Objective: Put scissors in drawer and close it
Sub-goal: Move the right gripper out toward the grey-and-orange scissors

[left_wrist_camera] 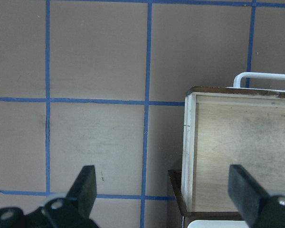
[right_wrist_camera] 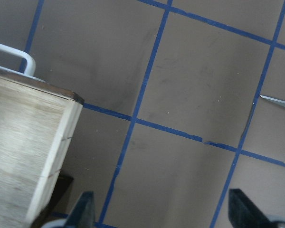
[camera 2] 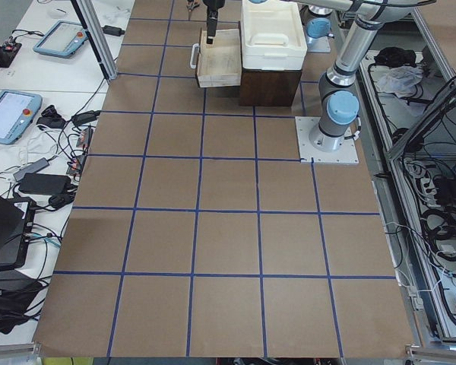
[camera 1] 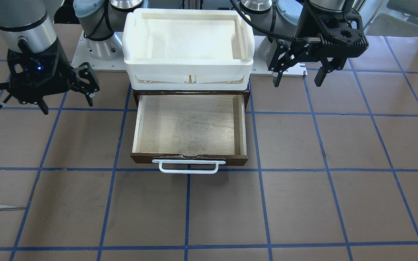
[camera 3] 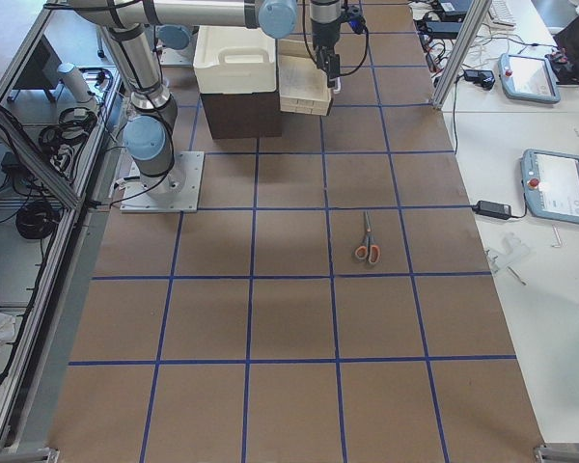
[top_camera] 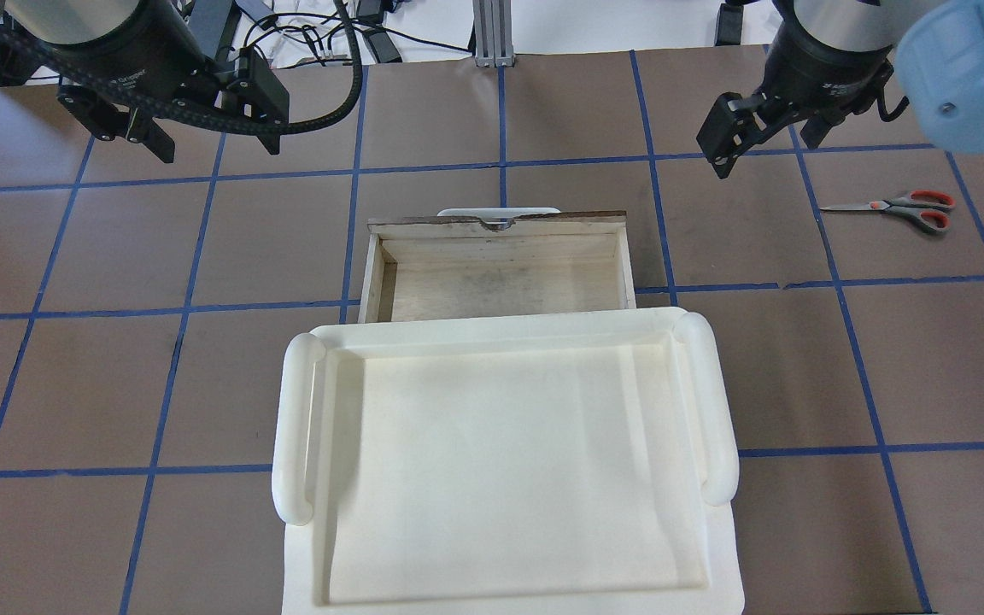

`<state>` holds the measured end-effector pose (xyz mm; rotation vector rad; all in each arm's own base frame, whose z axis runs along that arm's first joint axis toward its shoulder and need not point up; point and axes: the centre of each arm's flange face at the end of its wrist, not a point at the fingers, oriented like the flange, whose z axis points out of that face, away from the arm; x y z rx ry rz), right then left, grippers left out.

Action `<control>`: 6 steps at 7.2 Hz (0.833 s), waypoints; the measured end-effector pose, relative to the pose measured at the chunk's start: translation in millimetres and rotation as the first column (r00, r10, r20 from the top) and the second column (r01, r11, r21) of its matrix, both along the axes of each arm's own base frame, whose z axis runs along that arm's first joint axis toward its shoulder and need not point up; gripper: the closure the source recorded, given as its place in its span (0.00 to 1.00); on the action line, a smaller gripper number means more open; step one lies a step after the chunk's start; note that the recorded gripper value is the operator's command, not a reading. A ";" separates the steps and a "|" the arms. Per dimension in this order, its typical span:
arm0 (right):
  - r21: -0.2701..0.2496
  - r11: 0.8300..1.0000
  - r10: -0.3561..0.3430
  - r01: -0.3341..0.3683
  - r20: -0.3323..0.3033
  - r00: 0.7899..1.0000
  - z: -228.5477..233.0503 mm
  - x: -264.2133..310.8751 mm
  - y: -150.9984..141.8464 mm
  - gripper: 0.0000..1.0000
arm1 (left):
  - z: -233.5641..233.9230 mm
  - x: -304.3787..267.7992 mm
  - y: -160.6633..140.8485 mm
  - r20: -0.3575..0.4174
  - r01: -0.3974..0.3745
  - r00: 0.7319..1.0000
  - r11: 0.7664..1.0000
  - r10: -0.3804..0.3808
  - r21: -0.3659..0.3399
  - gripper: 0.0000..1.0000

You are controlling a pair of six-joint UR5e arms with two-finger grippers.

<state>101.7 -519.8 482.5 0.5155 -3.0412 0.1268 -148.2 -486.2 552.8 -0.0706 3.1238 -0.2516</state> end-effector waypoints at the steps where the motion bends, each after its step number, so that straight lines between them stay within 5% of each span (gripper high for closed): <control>1: 0.030 0.997 0.071 -0.071 -0.007 0.997 -13.7 -32.0 -10.5 0.00 | 0.0 -0.1 0.2 0.000 0.000 1.000 1.000 0.000 0.001 0.00; 4: 0.067 0.937 0.344 -0.342 -0.023 0.939 -56.4 -143.7 -46.4 0.00 | 2.1 0.1 1.6 -0.001 0.000 1.000 1.000 0.000 -0.003 0.00; 6: 0.084 0.853 0.518 -0.514 -0.033 0.855 -81.0 -201.9 -58.1 0.00 | 1.8 0.2 1.7 -0.001 0.000 1.000 1.000 0.000 -0.003 0.00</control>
